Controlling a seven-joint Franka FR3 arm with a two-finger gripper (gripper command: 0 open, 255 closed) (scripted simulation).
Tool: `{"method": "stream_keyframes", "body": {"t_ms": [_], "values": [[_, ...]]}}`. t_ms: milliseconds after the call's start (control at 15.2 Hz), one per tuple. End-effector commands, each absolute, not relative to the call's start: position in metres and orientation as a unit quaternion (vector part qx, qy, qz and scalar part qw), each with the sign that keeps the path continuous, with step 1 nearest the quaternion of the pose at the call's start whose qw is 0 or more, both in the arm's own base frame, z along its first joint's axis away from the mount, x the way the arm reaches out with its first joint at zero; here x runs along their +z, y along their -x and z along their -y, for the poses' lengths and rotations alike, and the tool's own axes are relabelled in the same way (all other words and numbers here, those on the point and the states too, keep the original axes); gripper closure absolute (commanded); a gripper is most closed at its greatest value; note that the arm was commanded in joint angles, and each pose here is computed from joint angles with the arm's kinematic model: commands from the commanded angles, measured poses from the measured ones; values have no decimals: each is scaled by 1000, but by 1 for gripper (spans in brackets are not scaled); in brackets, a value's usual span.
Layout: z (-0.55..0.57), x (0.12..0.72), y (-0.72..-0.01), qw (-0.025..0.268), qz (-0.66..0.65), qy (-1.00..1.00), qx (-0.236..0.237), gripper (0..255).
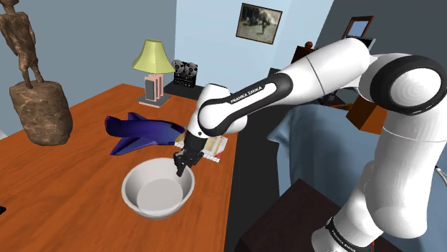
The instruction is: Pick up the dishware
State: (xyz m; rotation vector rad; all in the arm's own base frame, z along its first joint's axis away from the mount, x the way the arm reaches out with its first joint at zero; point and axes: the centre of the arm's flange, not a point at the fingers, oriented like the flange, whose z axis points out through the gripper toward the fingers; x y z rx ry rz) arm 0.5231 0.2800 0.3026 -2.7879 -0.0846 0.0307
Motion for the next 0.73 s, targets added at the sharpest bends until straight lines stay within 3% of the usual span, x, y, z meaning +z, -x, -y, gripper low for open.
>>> {"method": "stream_keyframes", "body": {"t_ms": [0, 660], "values": [[-280, 314, -523, 175, 30, 984, 10, 255], [-280, 357, -523, 175, 30, 984, 10, 255]]}}
